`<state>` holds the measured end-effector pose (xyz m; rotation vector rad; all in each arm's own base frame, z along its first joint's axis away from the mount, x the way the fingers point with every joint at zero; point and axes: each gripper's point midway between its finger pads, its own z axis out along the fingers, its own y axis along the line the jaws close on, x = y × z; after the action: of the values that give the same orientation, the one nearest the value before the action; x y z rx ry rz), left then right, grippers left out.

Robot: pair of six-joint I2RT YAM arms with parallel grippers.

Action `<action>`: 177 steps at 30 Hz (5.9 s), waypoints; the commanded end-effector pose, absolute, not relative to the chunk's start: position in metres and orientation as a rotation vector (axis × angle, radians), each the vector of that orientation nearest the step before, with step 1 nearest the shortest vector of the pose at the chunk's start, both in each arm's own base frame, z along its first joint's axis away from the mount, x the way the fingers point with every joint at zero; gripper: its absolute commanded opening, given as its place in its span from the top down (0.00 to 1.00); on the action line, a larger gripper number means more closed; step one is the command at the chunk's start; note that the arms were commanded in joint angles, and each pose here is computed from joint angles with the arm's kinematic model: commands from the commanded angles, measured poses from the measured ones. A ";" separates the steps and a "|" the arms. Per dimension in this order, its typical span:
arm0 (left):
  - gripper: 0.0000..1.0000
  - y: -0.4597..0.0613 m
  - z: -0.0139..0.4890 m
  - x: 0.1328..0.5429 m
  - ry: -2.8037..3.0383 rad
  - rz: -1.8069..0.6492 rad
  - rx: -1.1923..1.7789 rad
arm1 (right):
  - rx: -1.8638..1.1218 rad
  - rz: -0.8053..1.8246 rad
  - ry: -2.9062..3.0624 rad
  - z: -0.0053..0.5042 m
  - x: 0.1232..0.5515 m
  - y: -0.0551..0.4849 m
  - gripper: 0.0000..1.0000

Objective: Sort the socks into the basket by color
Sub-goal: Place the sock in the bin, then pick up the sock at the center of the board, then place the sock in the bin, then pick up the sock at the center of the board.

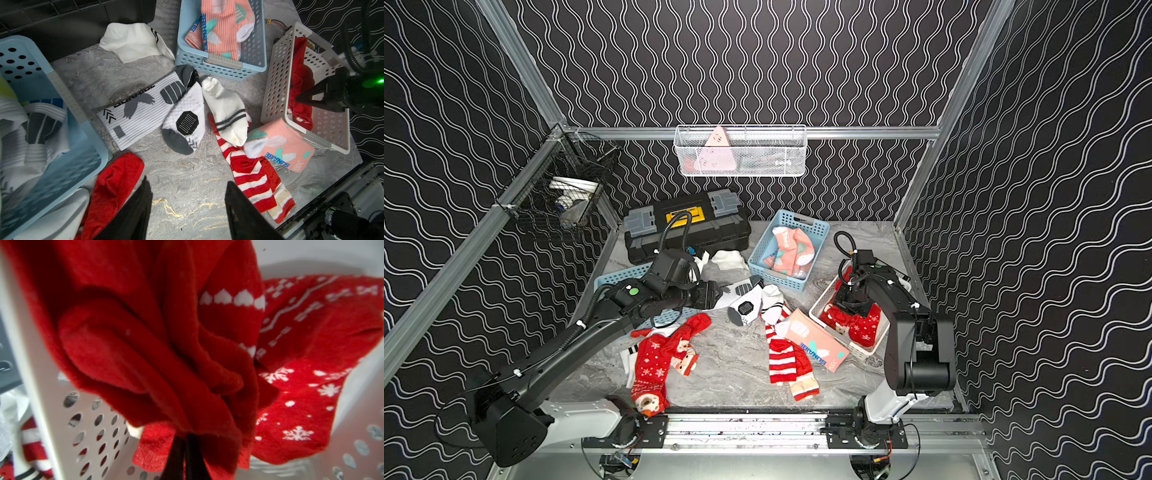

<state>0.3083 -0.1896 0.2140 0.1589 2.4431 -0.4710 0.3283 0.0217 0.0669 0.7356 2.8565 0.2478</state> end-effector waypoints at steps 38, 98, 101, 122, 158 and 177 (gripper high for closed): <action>0.25 -0.234 0.109 0.384 2.589 -0.182 0.313 | 0.309 0.476 2.650 0.212 0.320 0.103 0.00; 1.00 -0.205 0.135 0.380 2.625 -0.258 0.339 | 0.291 0.505 2.663 0.202 0.324 0.104 0.00; 1.00 -0.199 0.161 0.379 2.583 -0.250 0.320 | 0.285 0.510 2.661 0.204 0.324 0.105 0.00; 1.00 0.031 0.200 0.377 2.555 0.096 -0.333 | 0.231 0.557 2.665 0.208 0.321 0.116 0.00; 0.74 0.102 0.073 0.344 2.656 0.076 -0.671 | 0.169 0.554 2.716 0.198 0.314 0.130 0.00; 0.37 0.070 0.208 0.354 2.362 -0.119 -0.558 | 0.060 0.605 2.692 0.207 0.311 0.158 0.00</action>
<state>0.3539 0.0826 0.1922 -0.5771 2.3844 -0.0443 0.3113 0.1477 0.2028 0.0934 2.7038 0.5769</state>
